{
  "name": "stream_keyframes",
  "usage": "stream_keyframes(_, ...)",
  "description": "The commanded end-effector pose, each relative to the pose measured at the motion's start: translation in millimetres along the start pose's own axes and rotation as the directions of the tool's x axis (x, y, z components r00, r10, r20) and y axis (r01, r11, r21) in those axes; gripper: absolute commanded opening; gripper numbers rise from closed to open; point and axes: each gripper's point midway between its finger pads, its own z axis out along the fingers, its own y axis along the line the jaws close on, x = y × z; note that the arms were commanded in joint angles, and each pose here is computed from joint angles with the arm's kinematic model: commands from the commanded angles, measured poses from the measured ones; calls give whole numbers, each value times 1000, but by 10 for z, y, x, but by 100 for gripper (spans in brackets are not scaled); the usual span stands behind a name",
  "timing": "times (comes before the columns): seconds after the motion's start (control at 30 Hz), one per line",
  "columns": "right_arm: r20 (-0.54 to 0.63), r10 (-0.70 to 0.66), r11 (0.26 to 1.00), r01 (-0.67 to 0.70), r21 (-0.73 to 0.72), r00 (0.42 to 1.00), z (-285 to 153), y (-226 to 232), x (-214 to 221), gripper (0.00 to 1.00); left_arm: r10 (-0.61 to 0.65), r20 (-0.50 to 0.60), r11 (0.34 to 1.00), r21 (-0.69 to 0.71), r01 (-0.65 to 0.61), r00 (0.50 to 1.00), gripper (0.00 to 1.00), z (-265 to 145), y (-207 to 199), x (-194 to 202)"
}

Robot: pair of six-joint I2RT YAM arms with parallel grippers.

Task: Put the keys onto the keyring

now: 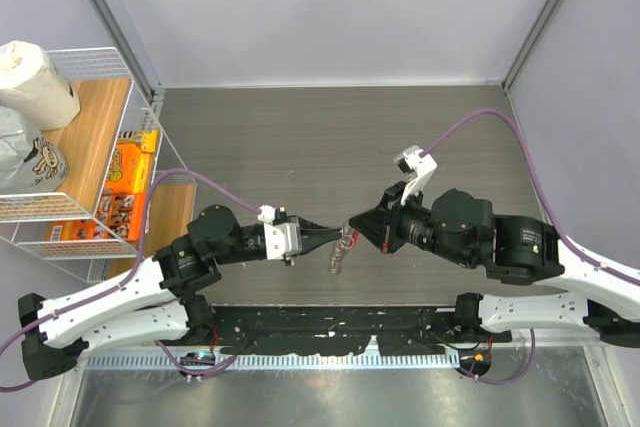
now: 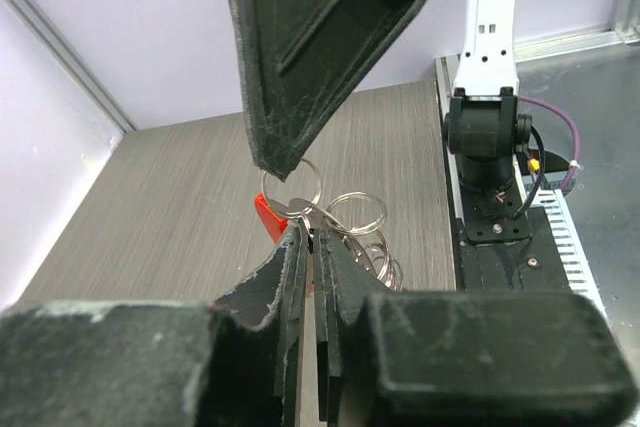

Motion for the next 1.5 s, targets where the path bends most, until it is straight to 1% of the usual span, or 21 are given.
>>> stream_keyframes(0.0,129,32,998,-25,-52,991,-74,111,-319,5,-8,38,998,62,5,999,17,-3,-96,-194)
stream_keyframes(0.13,128,11,998,-4,-56,992,-62,110,-307,5,-15,58,998,66,11,998,25,-39,-108,-263)
stream_keyframes(0.4,138,-7,997,19,-80,990,-100,126,-312,5,-21,79,999,30,18,997,33,-125,-58,-367)
stream_keyframes(0.53,136,-26,993,41,-108,990,-140,155,-301,5,-20,71,999,-27,22,997,35,-165,47,-421)
stream_keyframes(0.77,145,-59,980,85,-179,988,-253,245,-323,5,-16,94,998,-55,21,995,40,-214,110,-554)
stream_keyframes(0.93,151,-112,959,147,-241,982,-344,340,-339,5,-23,126,999,-35,28,992,41,-209,99,-700)
stream_keyframes(1.2,218,-188,907,255,-335,958,-492,501,-427,5,-159,169,986,69,149,973,41,-182,-33,-1001)
stream_keyframes(1.47,309,-244,835,361,-414,919,-623,692,-538,6,-229,181,971,114,211,956,37,-192,-89,-1132)
